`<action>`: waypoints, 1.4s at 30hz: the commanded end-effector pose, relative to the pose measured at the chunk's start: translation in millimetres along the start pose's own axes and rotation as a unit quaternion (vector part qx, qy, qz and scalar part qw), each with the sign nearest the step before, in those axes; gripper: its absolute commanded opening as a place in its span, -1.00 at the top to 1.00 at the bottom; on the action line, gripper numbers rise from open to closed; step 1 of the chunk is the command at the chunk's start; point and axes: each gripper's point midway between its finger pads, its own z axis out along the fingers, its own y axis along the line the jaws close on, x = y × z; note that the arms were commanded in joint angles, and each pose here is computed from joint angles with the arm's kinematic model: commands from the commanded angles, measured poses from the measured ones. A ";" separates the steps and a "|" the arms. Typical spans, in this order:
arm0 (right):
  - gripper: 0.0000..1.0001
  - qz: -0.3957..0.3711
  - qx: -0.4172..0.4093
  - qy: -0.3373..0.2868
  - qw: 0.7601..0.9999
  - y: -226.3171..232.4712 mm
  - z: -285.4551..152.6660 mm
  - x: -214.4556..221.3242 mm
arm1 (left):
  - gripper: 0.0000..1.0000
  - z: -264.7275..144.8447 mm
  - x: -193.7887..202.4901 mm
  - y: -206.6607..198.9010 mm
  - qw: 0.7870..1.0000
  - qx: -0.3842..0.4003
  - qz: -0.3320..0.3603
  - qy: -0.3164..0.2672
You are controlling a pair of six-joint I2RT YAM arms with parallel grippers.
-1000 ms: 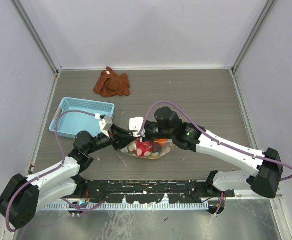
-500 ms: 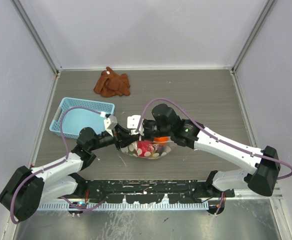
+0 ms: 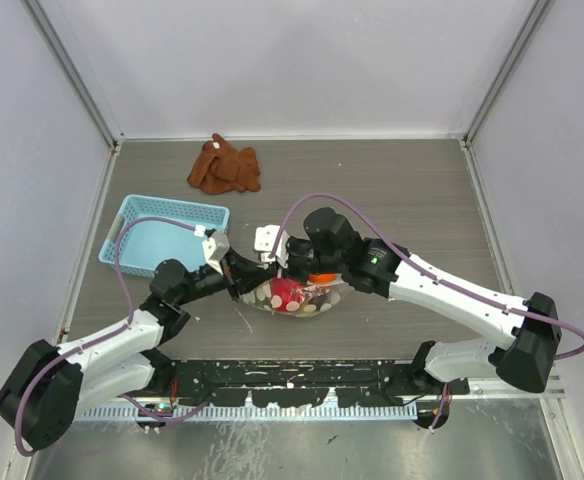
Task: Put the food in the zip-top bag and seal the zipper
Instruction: Zip the zipper food storage bag at the center of the board.
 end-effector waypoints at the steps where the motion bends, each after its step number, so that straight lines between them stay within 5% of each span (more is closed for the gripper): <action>1: 0.99 0.029 0.051 0.042 0.997 -14.3 -24.7 16.8 | 1.00 -1.0 -41.7 -5.5 0.996 -0.003 0.047 -0.076; 18: 0.99 0.053 0.090 0.082 0.991 -21.2 -49.2 41.6 | 1.00 -12.7 -35.5 32.3 0.989 -0.119 0.031 -0.078; 32: 0.99 0.080 0.129 0.097 0.984 -32.8 -58.2 53.4 | 1.00 -44.2 -52.2 96.4 0.939 -0.325 -0.005 -0.115; 42: 0.99 0.100 0.182 0.112 0.972 -47.7 -78.4 62.9 | 1.00 -40.0 -68.8 133.2 0.908 -0.399 -0.031 -0.122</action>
